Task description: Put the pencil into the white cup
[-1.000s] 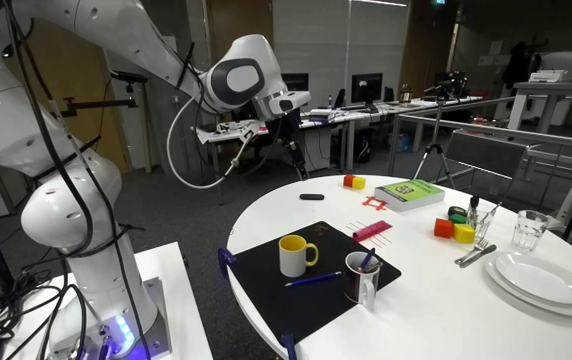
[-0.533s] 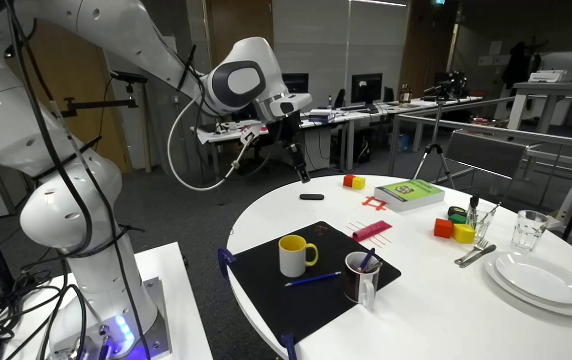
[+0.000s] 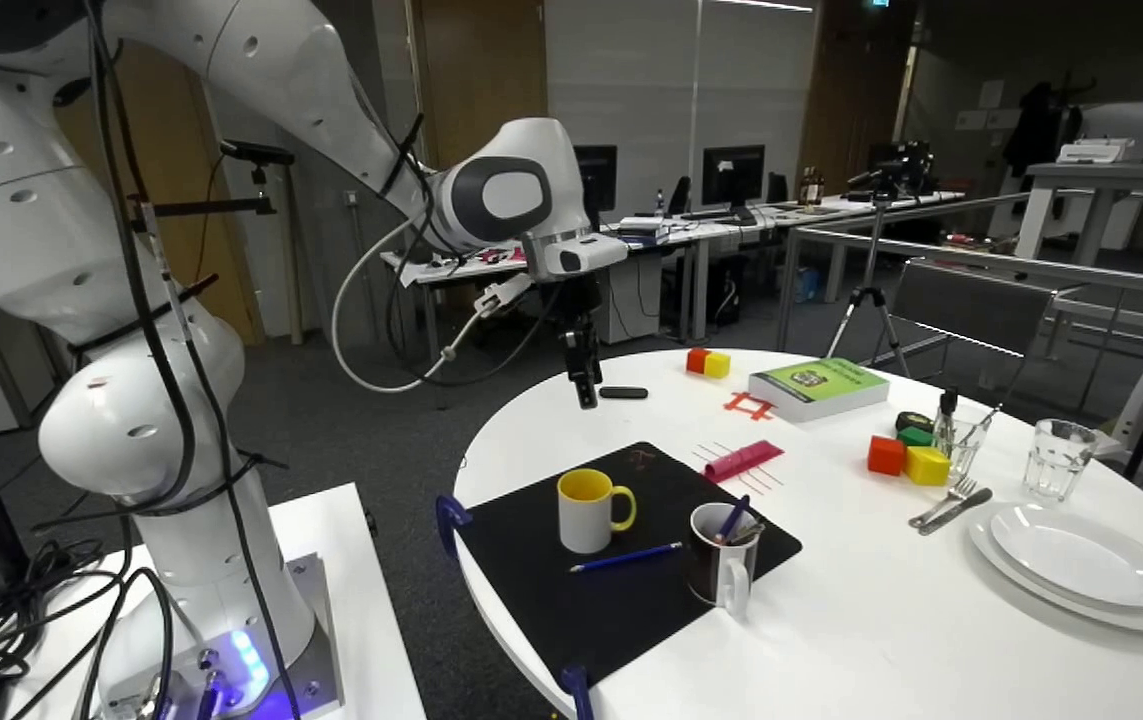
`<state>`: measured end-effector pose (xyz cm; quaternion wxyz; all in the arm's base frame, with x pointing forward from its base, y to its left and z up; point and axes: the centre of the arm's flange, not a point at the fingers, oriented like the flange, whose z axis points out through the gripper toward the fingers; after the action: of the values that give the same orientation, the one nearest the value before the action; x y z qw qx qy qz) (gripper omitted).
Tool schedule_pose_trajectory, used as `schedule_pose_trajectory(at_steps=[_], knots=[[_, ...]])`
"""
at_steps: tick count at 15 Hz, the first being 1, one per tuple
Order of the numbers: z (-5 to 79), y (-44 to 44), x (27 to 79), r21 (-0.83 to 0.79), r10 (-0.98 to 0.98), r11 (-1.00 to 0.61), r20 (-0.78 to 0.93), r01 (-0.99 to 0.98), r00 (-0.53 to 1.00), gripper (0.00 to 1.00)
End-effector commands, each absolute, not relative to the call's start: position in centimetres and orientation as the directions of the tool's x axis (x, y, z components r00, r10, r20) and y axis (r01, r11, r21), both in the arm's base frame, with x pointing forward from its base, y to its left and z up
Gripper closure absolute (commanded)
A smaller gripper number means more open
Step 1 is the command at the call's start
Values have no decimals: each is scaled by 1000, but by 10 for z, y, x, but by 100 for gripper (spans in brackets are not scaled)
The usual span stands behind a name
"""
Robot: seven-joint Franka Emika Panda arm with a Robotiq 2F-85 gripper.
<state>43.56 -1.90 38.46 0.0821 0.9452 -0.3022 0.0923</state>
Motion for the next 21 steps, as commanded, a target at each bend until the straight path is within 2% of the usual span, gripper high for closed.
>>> schedule_pose_trajectory(at_steps=[1,4,5,9,21], knots=[[354,-35,463,116,-663,-718,188,-687,725,0],[334,-53,473,82,-685,-697,217,-712,695,0],[341,-42,456,97,-671,-714,186,-693,717,0],[333,-44,458,99,-674,-713,176,-694,717,0],[300,-56,451,-40,-716,-682,239,-730,656,0]])
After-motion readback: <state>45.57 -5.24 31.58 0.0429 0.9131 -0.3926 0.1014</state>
